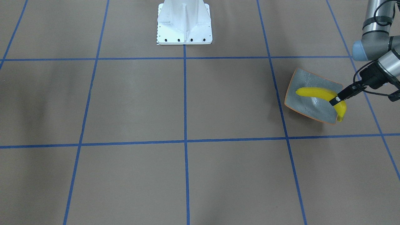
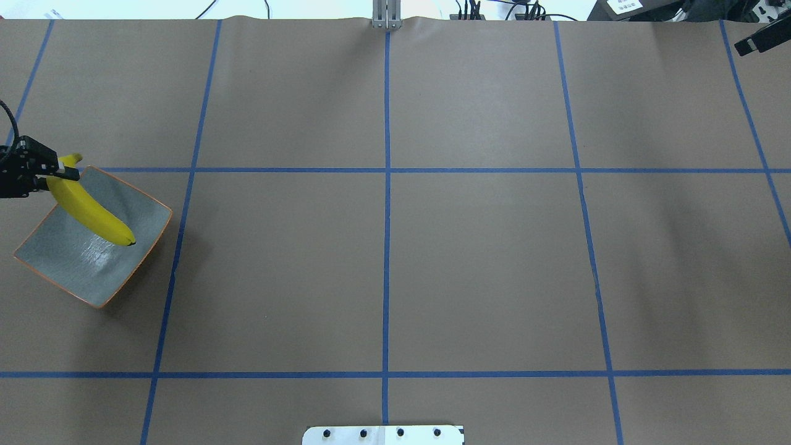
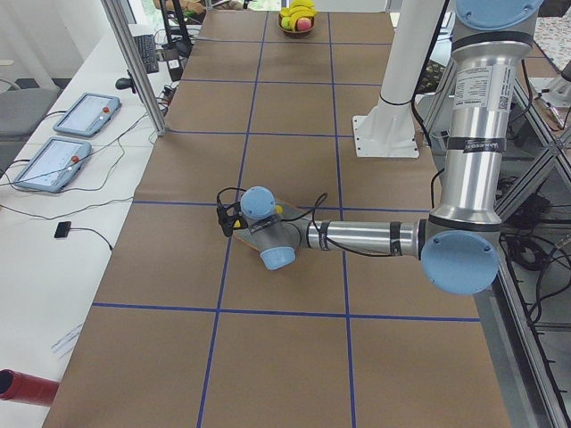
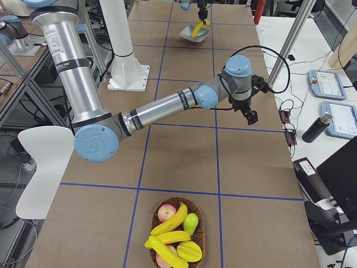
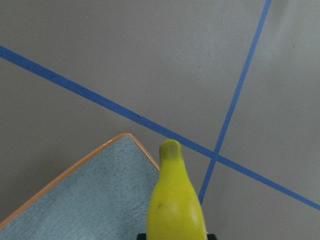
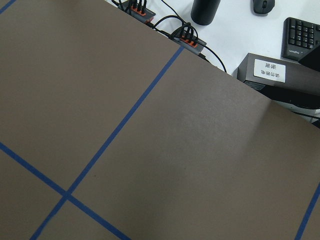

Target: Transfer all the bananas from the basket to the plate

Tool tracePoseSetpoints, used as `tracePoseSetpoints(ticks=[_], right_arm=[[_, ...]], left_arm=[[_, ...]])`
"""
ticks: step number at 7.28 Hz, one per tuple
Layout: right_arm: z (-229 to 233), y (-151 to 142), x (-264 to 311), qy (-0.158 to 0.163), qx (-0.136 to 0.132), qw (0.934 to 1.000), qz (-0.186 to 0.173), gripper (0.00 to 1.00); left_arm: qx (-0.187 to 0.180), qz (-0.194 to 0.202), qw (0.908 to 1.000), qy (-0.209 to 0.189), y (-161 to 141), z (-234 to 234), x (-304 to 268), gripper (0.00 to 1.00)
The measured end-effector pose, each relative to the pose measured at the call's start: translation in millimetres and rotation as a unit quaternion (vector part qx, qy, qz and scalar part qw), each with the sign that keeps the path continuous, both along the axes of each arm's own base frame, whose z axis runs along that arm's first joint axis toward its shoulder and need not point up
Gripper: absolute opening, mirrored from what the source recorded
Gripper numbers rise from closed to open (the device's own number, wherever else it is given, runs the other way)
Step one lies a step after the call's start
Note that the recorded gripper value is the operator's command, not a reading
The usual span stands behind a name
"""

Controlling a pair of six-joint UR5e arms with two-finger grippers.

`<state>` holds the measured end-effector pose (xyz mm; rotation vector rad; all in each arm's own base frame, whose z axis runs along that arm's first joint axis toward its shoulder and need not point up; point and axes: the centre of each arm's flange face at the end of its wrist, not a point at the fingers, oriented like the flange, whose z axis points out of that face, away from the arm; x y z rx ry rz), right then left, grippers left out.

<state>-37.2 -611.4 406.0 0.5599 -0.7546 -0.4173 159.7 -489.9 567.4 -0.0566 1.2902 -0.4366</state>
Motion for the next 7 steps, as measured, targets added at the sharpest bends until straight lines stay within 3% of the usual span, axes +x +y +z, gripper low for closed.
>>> tracePoseSetpoints(ticks=[1,2,5,7], right_arm=[[-1,0,1,0.0,0.001,1.0,0.001,1.0],[-2,-1,2,0.0,0.002,1.0,0.001,1.0],[-2,-1,2,0.0,0.002,1.0,0.002,1.0],[11,0,9,0.002,-0.009,0.9999,0.006,1.0]], left_arm=[[0.005,0.0,1.0,0.002,1,10,0,0.84],[0.008,0.0,1.0,0.004,0,12,0,1.0],[0.019,0.001,0.9998,0.008,-1,5,1,1.0],[0.042,0.007,0.9988,0.024,2,-25,-2,1.0]])
